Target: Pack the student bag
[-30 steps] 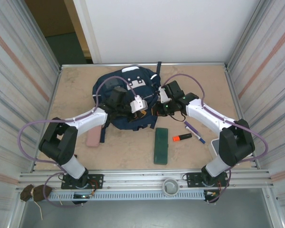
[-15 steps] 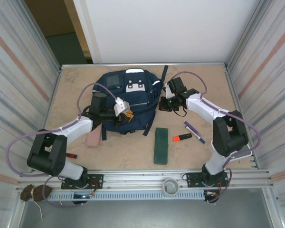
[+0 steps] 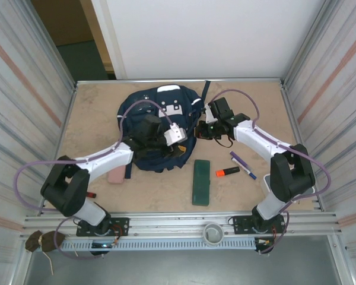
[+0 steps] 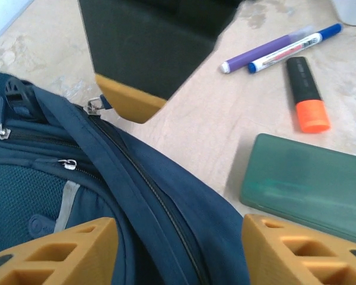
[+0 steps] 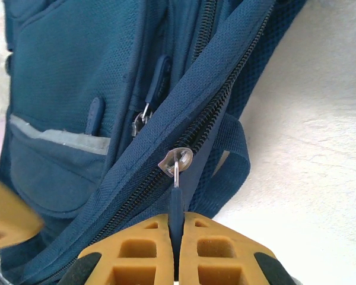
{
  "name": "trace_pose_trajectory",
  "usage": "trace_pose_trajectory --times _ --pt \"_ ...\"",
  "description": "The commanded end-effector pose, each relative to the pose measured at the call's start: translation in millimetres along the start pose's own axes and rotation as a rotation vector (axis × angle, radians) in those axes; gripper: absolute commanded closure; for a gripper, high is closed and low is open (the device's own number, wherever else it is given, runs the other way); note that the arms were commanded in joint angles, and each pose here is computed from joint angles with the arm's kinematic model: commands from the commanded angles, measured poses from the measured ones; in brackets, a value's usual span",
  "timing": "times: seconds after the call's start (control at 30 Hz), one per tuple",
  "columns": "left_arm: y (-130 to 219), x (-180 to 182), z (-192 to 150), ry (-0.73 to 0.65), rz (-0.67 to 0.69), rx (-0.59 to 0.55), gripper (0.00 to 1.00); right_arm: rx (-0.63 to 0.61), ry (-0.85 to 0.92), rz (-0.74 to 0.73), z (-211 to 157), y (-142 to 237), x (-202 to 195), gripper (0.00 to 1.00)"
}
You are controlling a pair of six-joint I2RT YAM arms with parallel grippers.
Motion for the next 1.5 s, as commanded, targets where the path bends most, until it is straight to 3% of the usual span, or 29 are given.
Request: trace_pose_trajectory --times 0.0,0.13,0.17,0.27,0.37,0.47,0.57,0.67,0.8,0.93,1.03,1.13,1.23,1.37,1.47 --pt "-10 5 -6 0.013 0.018 0.086 0.58 -0.063 0.020 0.086 3 23 16 1.00" --pt "-1 6 -4 -0.004 -0.037 0.020 0.95 -0.071 0.009 0.006 3 21 -2 1.00" --pt "7 4 -3 -0.007 -0.074 -0.032 1.00 -0.071 -0.003 -0.031 5 18 -11 1.00" --pt "30 0 -5 -0.038 -0.147 -0.213 1.00 -0.064 -0.054 -0.170 15 7 -42 1.00" --pt "41 -3 -11 -0.057 -0.170 -0.311 1.00 -0.054 -0.093 -0.183 27 -4 -60 1.00" --pt "39 -1 -13 -0.044 -0.191 -0.304 1.00 -0.042 -0.093 -0.135 35 -9 -59 0.98" --pt "32 4 -13 -0.022 -0.212 -0.277 1.00 -0.041 -0.062 -0.068 33 1 -50 0.88" --pt "27 5 -13 -0.013 -0.235 -0.282 1.00 -0.044 -0.066 0.034 27 20 -46 0.70" --pt "24 4 -12 -0.021 -0.250 -0.290 1.00 -0.093 -0.227 0.161 30 34 -58 0.50" --pt "23 2 -13 -0.018 -0.260 -0.289 1.00 -0.144 -0.368 0.166 47 22 -73 0.42" --pt "24 1 -12 -0.018 -0.262 -0.291 1.00 -0.149 -0.397 0.151 58 7 -76 0.39" --pt "23 0 -12 -0.019 -0.265 -0.290 1.00 -0.144 -0.422 0.192 66 -10 -77 0.27" --pt "20 0 -15 -0.015 -0.267 -0.282 1.00 -0.124 -0.415 0.204 71 -27 -74 0.23" --pt "16 0 -17 -0.010 -0.272 -0.270 0.99 -0.089 -0.417 0.214 80 -52 -76 0.27" --pt "9 1 -21 0.005 -0.272 -0.233 0.98 -0.068 -0.429 0.218 84 -60 -82 0.55"
Point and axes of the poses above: each hand's point on the last joint's axis, 136 mm out from that joint toward the fingers, its own y axis back along the fingers, its own x axis along the line the jaws close on, z = x × y, the point moved 10 cm from there along y, back along the fingers, and after that the axes turned 1 degree about -y, right-handed, at the moved point
